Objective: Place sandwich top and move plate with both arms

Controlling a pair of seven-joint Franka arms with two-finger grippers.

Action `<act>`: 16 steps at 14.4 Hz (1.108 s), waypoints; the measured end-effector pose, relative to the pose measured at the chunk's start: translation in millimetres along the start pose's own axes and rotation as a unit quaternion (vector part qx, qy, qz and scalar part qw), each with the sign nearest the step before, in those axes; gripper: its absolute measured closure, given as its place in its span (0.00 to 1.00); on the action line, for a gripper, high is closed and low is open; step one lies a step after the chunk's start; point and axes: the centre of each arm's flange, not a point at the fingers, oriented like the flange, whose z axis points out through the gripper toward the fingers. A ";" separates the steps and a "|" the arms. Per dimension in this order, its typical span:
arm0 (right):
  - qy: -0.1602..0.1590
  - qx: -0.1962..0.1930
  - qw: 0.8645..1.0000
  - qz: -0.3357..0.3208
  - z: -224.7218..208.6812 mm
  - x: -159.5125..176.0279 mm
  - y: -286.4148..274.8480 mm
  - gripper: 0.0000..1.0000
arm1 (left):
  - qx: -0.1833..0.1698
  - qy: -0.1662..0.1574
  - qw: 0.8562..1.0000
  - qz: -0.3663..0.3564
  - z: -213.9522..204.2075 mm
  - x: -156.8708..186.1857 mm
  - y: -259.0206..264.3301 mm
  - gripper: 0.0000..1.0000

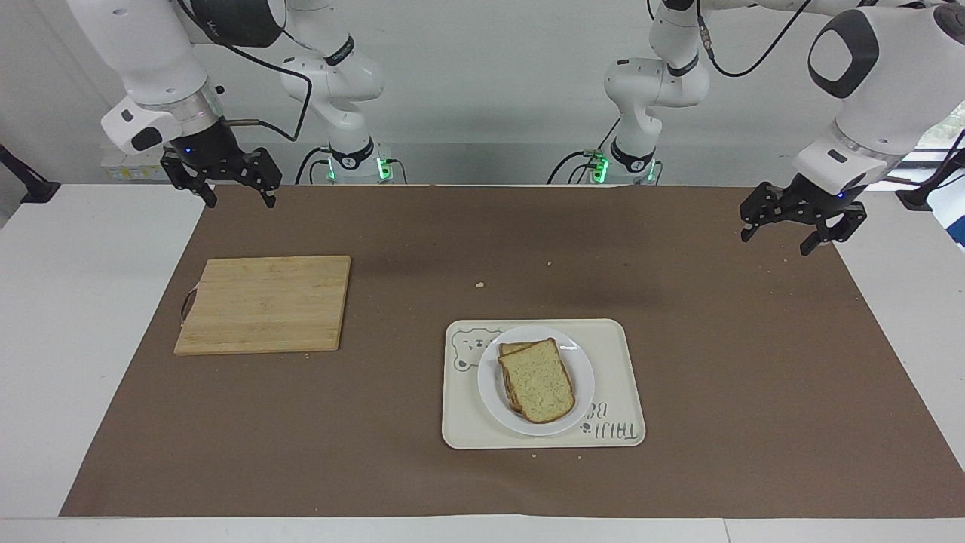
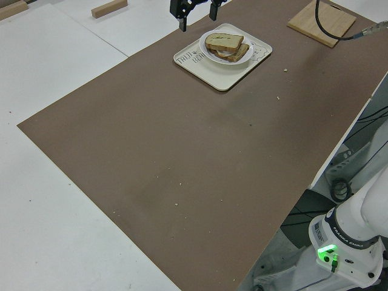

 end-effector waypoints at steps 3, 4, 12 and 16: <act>0.000 0.000 1.000 0.000 0.0 0.0 0.0 0.00 | -0.002 -0.002 1.000 0.002 -36.2 -31.0 6.6 0.00; 0.000 0.000 1.000 0.000 0.0 0.0 0.0 0.00 | -0.006 -0.010 1.000 0.002 -41.0 -40.9 8.5 0.00; 0.000 0.000 1.000 0.000 0.0 0.0 0.0 0.00 | -0.002 -0.029 1.000 0.012 -32.5 -48.7 6.8 0.00; 0.000 0.000 1.000 0.000 0.0 0.0 0.0 0.00 | 0.002 -0.030 0.999 0.020 -32.5 -49.1 5.6 0.00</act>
